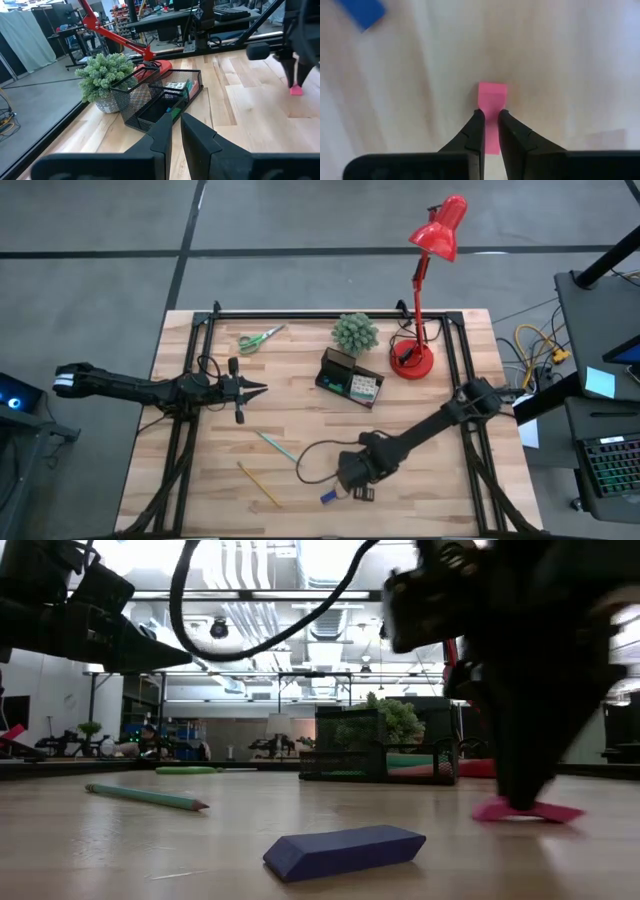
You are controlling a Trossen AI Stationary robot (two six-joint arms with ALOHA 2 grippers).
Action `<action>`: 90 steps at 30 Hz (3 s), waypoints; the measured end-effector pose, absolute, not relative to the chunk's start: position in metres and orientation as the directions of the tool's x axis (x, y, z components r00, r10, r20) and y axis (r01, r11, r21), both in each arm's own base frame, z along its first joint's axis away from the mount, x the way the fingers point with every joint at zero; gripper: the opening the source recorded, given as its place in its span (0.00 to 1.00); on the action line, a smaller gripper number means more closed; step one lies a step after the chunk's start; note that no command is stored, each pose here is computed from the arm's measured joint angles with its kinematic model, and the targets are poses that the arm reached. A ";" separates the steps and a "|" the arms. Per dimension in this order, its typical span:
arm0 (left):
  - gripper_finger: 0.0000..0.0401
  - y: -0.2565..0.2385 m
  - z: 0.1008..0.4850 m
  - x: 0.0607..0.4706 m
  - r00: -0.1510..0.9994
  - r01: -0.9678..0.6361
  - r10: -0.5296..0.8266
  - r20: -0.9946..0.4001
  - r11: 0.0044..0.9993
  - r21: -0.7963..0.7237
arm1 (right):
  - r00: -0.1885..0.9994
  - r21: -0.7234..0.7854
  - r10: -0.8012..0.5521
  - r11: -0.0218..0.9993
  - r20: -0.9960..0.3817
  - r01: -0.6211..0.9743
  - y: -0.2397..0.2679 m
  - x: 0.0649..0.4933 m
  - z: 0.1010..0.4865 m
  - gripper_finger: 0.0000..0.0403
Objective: Pick and place office supplies into organizer
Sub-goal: Put the pink eraser into the black desk organizer
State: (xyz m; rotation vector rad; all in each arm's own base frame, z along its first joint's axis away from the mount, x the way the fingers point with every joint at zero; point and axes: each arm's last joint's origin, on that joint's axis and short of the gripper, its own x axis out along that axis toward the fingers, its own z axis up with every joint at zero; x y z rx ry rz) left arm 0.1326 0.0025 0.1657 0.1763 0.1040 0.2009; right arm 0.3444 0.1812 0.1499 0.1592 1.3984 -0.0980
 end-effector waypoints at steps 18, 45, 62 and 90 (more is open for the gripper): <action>0.07 0.003 0.166 0.133 0.975 -0.187 0.205 -0.085 0.965 0.184 | 0.323 -0.182 -0.183 0.983 -0.929 0.033 0.123 0.389 0.187 0.08; 0.07 0.002 0.165 0.133 0.975 -0.186 0.204 -0.088 0.965 0.184 | 0.276 -0.435 -0.507 0.855 -0.817 0.282 0.002 0.414 0.201 0.08; 0.07 0.002 0.165 0.132 0.975 -0.185 0.204 -0.089 0.965 0.184 | 0.270 -0.434 -0.510 0.851 -0.817 0.294 -0.004 0.414 0.200 0.08; 0.07 0.002 0.165 0.132 0.975 -0.185 0.204 -0.089 0.965 0.185 | 0.266 -0.428 -0.509 0.850 -0.819 0.308 -0.007 0.414 0.200 0.08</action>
